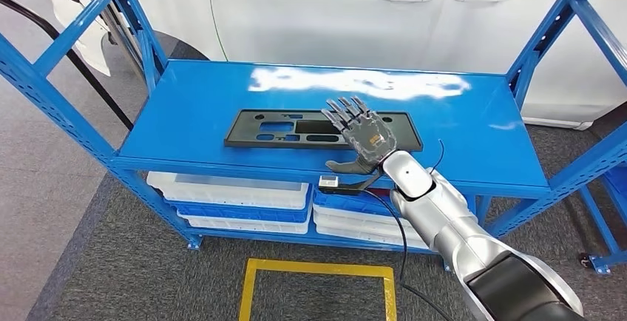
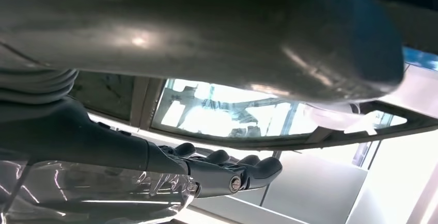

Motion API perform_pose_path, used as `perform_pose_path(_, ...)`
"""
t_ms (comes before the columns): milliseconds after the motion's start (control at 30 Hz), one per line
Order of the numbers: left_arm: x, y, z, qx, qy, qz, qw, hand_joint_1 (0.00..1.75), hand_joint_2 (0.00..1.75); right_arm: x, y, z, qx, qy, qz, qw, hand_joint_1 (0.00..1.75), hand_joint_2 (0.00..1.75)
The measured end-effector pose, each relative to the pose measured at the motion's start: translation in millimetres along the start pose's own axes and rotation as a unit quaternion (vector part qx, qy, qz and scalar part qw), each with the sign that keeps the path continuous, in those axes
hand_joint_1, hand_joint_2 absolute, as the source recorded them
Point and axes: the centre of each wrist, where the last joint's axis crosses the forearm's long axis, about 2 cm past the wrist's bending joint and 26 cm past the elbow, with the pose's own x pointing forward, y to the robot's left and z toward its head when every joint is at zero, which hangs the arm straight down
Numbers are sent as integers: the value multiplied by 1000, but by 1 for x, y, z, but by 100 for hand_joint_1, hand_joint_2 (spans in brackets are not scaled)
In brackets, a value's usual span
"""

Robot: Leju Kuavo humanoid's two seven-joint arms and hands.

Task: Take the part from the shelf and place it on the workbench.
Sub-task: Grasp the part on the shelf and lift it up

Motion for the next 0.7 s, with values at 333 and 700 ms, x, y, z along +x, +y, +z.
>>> perform_pose_path(333,7,0,0,-6,-11,-3,1000,0,0,-4,13,4,129,-25,15,991,0,175)
perform_pose_path(700,7,-1,0,-7,-12,-4,1000,0,0,-10,12,0,140,-23,23,990,0,175)
